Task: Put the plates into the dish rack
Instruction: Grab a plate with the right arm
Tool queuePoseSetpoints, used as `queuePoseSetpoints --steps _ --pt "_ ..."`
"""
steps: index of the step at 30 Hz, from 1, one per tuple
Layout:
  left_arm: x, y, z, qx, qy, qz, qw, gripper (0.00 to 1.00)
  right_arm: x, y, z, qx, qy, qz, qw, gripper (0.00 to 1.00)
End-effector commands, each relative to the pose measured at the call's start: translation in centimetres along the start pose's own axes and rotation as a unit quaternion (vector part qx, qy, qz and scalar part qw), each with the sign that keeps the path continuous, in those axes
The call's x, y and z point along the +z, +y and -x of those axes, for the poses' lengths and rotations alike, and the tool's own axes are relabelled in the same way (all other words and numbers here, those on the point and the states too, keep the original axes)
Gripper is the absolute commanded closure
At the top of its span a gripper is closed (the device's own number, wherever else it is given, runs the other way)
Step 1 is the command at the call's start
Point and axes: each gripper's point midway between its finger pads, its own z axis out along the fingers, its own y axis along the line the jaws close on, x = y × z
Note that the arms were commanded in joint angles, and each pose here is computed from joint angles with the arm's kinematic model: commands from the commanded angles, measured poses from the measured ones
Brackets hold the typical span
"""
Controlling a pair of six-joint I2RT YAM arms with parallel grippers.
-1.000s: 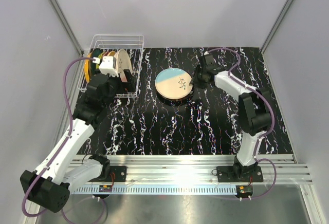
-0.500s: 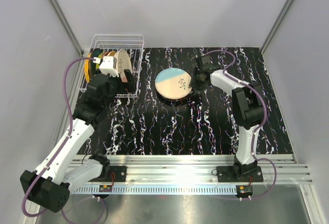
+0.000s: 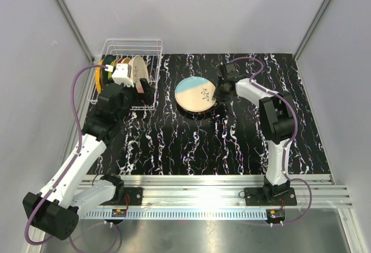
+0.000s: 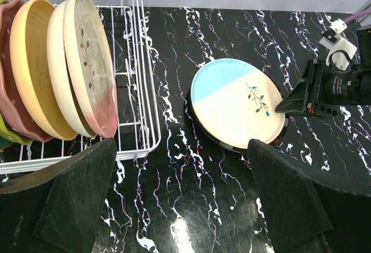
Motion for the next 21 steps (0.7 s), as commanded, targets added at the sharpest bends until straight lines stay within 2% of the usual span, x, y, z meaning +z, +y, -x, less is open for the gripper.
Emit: queuePoseSetpoints --steps 1,6,14,21 --pt "-0.1 -0.5 2.0 -0.007 -0.031 -0.013 0.999 0.01 0.5 0.8 0.7 -0.004 -0.003 0.011 1.0 0.71" --pt "0.4 -0.1 1.5 -0.012 -0.021 -0.009 1.0 0.01 -0.1 1.4 0.6 -0.007 0.001 0.02 1.0 0.82" --pt "0.4 0.4 1.5 -0.013 -0.022 -0.004 1.0 0.01 -3.6 1.4 1.6 -0.021 -0.015 0.013 1.0 0.99" --pt "0.2 0.4 1.7 -0.014 -0.025 -0.006 1.0 0.01 -6.2 0.9 1.5 -0.031 -0.02 0.002 0.999 1.0"
